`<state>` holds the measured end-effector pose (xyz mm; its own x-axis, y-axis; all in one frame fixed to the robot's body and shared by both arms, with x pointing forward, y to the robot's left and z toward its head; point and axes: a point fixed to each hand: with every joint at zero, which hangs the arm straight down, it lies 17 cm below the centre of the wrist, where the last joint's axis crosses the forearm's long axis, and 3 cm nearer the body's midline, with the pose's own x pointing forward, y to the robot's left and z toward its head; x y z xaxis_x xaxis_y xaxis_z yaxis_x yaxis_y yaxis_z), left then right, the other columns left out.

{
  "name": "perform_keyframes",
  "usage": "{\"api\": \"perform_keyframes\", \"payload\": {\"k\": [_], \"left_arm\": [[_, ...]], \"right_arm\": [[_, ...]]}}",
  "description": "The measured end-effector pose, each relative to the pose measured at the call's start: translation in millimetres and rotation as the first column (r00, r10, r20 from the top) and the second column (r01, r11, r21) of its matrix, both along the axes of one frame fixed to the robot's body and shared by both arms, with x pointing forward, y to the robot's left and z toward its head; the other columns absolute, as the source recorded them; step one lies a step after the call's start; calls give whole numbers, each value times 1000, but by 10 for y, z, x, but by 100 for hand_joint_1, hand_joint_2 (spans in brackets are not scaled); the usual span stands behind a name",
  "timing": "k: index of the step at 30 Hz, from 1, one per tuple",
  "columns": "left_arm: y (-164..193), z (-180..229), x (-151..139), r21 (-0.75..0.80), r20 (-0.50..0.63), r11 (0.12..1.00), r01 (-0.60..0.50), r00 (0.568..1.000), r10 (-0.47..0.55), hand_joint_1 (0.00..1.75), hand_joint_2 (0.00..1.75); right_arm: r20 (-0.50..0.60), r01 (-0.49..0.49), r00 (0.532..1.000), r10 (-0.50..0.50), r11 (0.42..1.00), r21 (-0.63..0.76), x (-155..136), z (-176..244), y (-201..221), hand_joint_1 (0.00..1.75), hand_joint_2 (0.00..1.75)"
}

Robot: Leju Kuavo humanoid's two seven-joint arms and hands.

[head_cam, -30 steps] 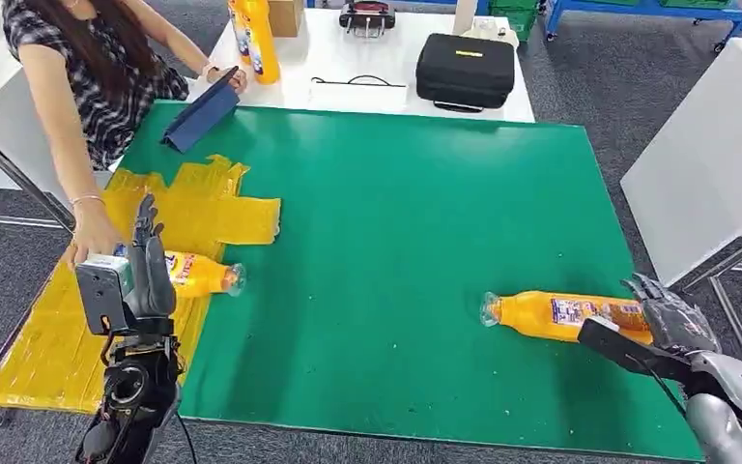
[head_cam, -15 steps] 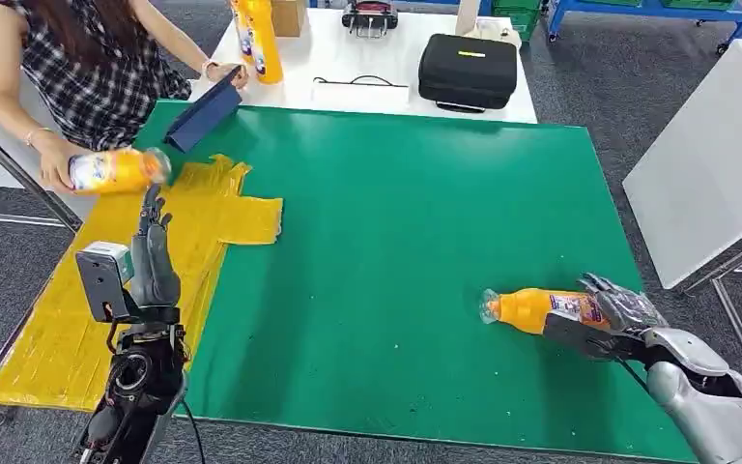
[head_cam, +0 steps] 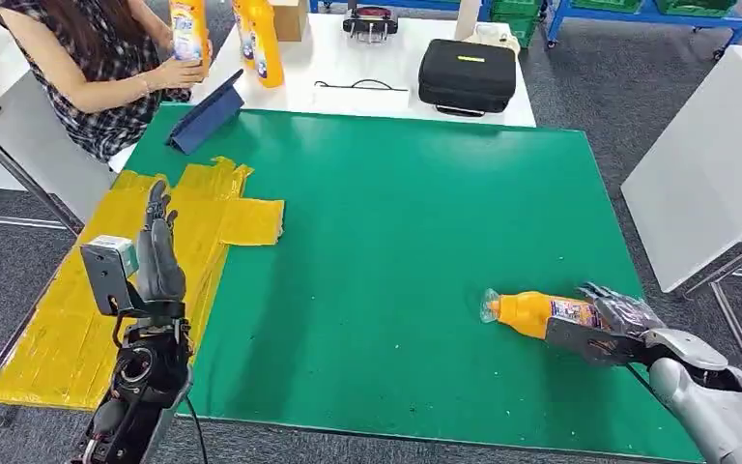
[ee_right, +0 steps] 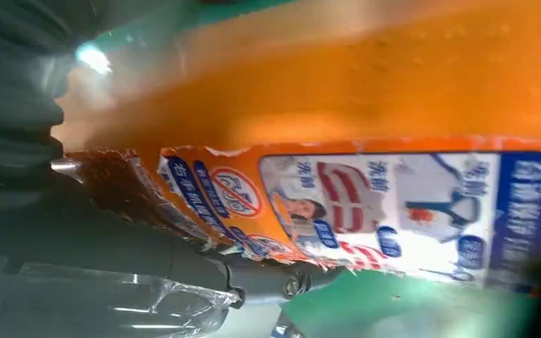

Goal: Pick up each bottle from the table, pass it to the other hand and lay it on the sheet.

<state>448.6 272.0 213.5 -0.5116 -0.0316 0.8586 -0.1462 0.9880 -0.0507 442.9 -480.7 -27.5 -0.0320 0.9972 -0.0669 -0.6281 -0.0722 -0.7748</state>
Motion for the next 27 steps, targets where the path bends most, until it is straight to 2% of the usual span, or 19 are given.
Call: {"api": "perform_keyframes", "payload": {"k": [9,10,11,16,21,22,26,27], "left_arm": [[0,-5,5,-1,-1,1000,0,1000,0,0,0],[0,-5,5,-1,-1,1000,0,1000,0,0,0],[0,-6,5,-1,-1,1000,0,1000,0,0,0],[15,-7,10,-11,-2,1000,-3,1000,3,0,0],[51,-102,48,-69,-48,997,18,999,-22,0,0],[43,-137,60,-92,-64,995,35,997,-41,0,175],[12,-173,73,-142,-80,986,82,992,-94,0,175],[-16,-178,76,-159,-81,982,105,990,-120,0,175]], "right_arm": [[-17,4,1000,-5,1000,-11,-28,-41,-43,0,175],[-17,4,1000,-5,1000,-11,-28,-41,-43,16,175],[-18,5,1000,-5,1000,-11,-31,-44,-43,175,175],[-46,22,999,-22,1000,5,-93,-80,-80,175,175],[3,51,999,-52,997,56,-10,-13,-37,175,175],[27,66,997,-69,993,102,44,24,30,175,175],[76,69,993,-92,960,271,197,144,343,175,175],[107,46,990,-94,923,382,293,237,624,175,175]]}}
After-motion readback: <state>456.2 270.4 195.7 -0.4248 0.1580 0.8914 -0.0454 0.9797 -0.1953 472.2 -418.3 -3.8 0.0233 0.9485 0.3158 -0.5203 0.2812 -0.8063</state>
